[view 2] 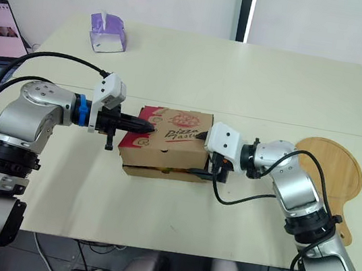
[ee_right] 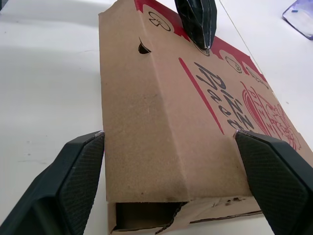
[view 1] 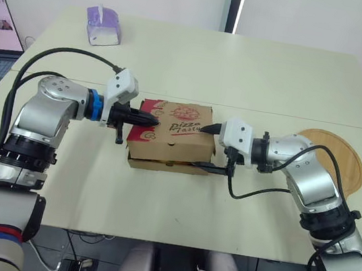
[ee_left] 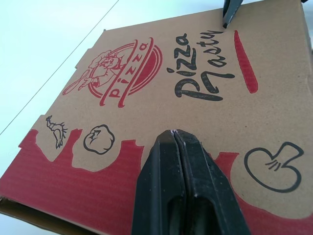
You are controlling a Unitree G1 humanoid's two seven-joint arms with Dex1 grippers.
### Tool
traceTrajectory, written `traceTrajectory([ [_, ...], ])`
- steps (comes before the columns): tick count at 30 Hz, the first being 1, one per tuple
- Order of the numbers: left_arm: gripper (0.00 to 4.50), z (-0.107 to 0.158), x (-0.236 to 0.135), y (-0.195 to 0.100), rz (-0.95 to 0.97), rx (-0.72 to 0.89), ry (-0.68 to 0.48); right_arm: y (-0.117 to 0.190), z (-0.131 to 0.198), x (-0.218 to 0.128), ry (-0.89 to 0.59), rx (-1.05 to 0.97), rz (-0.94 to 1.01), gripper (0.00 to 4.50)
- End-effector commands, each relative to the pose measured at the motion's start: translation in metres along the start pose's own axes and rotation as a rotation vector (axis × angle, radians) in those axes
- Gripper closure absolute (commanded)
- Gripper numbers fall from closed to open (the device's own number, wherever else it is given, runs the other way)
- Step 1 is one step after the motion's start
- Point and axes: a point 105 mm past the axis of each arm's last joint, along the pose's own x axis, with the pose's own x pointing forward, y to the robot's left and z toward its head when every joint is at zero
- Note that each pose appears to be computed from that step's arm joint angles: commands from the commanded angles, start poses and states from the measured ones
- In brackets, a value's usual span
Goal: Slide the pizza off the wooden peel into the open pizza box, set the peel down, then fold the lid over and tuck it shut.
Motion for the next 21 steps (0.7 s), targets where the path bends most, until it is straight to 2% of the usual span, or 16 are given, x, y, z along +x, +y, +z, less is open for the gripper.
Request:
traceTrajectory([
  [1, 4.5, 0.005, 0.002, -0.004, -0.019, 0.043, 0.006, -0.016, 0.008, -0.002, -0.009, -0.011, -0.086, 0.03],
  [10, 4.5, 0.003, 0.004, -0.007, -0.028, 0.045, 0.016, -0.023, 0.007, -0.001, 0.011, 0.053, -0.137, 0.03],
  [21, 4.5, -0.009, 0.008, -0.011, -0.037, 0.091, 0.066, -0.011, 0.008, 0.0, 0.036, 0.098, -0.1, 0.03],
])
